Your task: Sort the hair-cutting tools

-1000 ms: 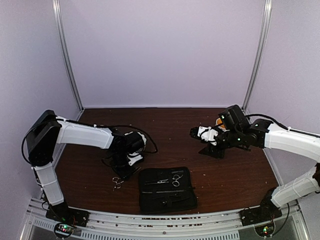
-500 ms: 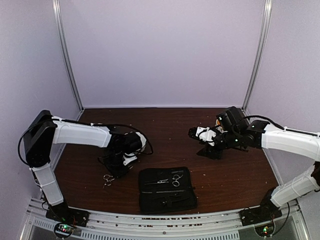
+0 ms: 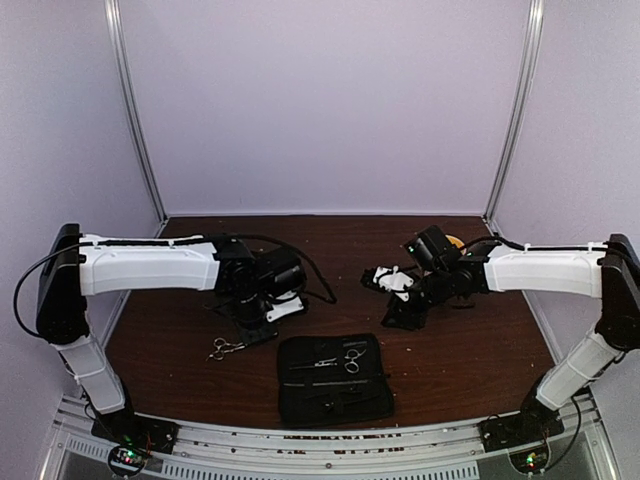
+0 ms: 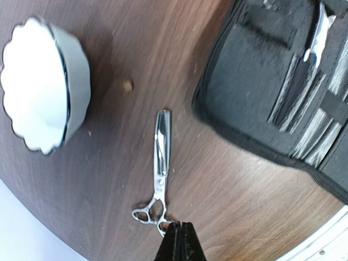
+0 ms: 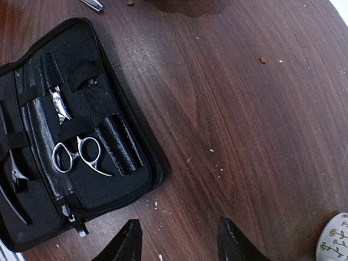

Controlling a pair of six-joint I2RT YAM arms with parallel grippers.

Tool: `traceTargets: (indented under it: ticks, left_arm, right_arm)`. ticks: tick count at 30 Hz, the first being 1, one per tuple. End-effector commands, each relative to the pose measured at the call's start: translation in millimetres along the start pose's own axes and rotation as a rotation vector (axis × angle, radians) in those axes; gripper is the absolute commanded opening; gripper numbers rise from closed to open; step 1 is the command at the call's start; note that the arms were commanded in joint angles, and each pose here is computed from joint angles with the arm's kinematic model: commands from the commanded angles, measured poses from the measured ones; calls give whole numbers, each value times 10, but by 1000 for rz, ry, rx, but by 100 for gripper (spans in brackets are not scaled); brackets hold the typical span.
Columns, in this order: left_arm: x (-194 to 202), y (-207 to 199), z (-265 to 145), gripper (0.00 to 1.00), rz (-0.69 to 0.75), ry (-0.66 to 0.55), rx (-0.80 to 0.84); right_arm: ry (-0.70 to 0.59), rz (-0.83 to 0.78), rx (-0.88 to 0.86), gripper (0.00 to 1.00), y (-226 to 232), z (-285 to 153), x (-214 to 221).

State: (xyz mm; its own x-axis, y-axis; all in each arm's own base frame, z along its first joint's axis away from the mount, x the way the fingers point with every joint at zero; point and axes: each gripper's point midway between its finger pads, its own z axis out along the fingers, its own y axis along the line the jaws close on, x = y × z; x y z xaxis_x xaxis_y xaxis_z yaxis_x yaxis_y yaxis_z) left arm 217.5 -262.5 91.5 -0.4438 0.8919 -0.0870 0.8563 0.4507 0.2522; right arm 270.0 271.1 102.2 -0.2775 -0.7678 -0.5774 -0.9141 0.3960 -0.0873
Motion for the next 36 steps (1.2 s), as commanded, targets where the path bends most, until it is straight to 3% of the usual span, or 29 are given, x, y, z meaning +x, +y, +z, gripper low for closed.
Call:
traceTargets:
  ticks: [1,5,9,11,14,21,36]
  left_arm:
    - [-40,27,28,4,37,33,-7]
    - [-51,131,47,30,-5,23,-34]
    - [-44,124,135,54,-52,15,61]
    - [1,87,202,60,-41,23,112]
    - [112,82,341,59,-8,51,139]
    - [279,128,558,43,22,108,204]
    - [381,388,821,33,-9,178,154]
  right_arm:
    - [4,58,-62,48,57,38,-59]
    - [2,51,-77,48,83,44,-58]
    - [7,32,-91,48,110,31,-57]
    - [8,26,-95,48,117,21,-54]
    - [9,17,-94,48,118,7,-50]
    - [10,3,-93,48,122,-17,-46]
    - [13,-6,-113,47,155,-22,-41]
